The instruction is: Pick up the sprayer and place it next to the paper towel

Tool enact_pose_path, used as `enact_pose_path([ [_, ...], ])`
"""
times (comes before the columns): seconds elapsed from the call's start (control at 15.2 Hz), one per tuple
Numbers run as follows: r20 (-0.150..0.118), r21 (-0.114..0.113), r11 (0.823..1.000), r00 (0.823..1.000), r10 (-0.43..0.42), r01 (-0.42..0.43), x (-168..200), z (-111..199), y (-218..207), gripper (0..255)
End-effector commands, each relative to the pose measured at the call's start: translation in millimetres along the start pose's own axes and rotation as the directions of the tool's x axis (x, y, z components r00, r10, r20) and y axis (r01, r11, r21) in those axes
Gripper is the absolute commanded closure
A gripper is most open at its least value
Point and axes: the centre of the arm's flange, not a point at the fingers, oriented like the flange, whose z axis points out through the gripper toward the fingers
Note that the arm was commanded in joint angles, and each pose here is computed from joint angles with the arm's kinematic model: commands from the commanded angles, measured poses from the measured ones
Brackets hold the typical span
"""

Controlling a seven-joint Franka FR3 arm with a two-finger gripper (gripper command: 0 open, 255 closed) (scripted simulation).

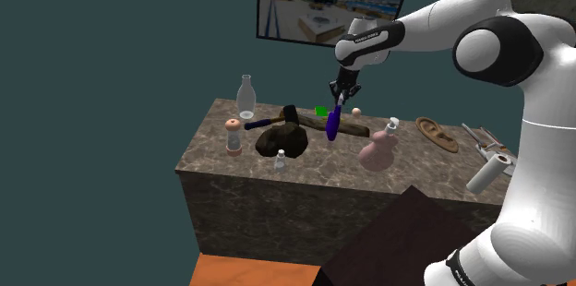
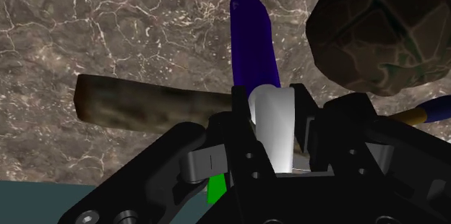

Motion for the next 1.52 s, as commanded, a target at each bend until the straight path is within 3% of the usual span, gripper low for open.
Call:
enact_pose_path([
  [0.0, 0.000, 0.000, 1.000, 1.000, 0.000, 0.000, 0.8, -11.6, 0.3, 255],
  [1.45, 0.000, 0.000, 1.000, 1.000, 0.000, 0.000, 5.3, -127.7, 0.6, 255],
])
